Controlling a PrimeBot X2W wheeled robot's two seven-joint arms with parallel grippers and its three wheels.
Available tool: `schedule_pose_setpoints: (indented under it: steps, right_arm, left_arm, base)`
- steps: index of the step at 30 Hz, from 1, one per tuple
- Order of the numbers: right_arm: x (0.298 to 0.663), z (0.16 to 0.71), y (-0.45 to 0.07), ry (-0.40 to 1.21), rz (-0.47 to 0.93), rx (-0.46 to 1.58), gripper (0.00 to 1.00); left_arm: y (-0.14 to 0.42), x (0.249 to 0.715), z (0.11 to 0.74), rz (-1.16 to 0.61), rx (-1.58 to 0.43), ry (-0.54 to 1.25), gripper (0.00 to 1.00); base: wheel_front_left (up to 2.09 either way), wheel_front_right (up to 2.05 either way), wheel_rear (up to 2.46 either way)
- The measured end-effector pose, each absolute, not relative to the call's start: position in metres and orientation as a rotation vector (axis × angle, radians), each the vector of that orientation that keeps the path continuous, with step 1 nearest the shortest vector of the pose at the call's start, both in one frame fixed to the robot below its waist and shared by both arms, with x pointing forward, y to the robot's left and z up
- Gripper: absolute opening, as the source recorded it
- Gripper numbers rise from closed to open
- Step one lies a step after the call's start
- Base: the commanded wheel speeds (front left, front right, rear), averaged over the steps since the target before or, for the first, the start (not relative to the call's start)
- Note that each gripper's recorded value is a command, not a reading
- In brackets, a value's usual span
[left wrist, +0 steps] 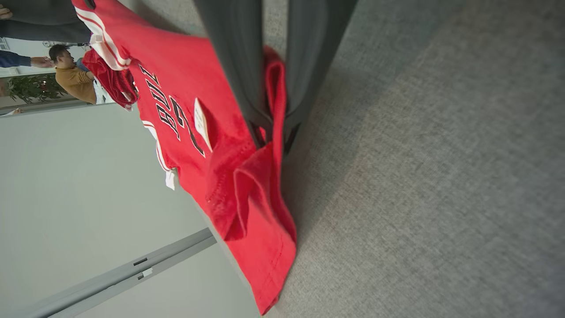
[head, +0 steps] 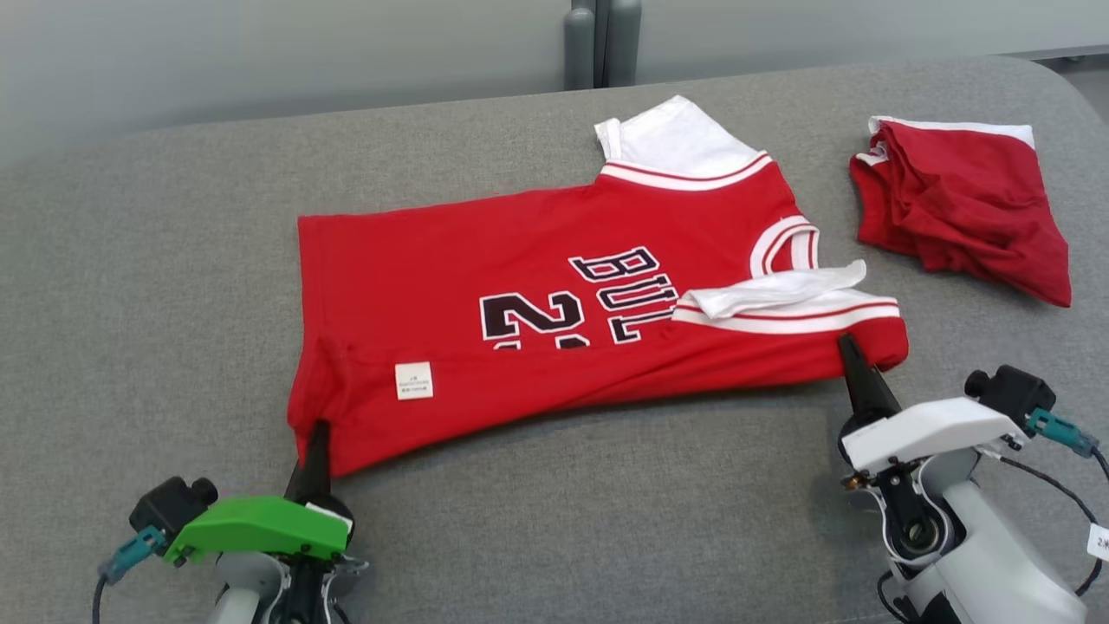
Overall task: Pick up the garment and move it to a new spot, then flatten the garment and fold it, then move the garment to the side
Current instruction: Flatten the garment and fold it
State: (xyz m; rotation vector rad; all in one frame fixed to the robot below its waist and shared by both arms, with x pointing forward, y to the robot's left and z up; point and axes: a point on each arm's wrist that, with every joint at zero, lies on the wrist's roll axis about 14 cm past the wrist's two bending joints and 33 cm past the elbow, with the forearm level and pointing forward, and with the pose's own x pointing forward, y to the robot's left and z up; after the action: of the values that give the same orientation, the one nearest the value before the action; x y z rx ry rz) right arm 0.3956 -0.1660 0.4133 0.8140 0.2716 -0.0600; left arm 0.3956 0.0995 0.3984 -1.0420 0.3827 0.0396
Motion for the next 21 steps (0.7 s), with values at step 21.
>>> schedule_pose_setpoints:
  steps: [21]
  right_arm:
    - [0.310,0.369,-0.177,0.482,-0.071,0.803,0.00]
  left_arm:
    - [0.104,0.339,0.392,0.020,-1.044,0.434,0.00]
  base:
    - [0.00,0.00,0.00]
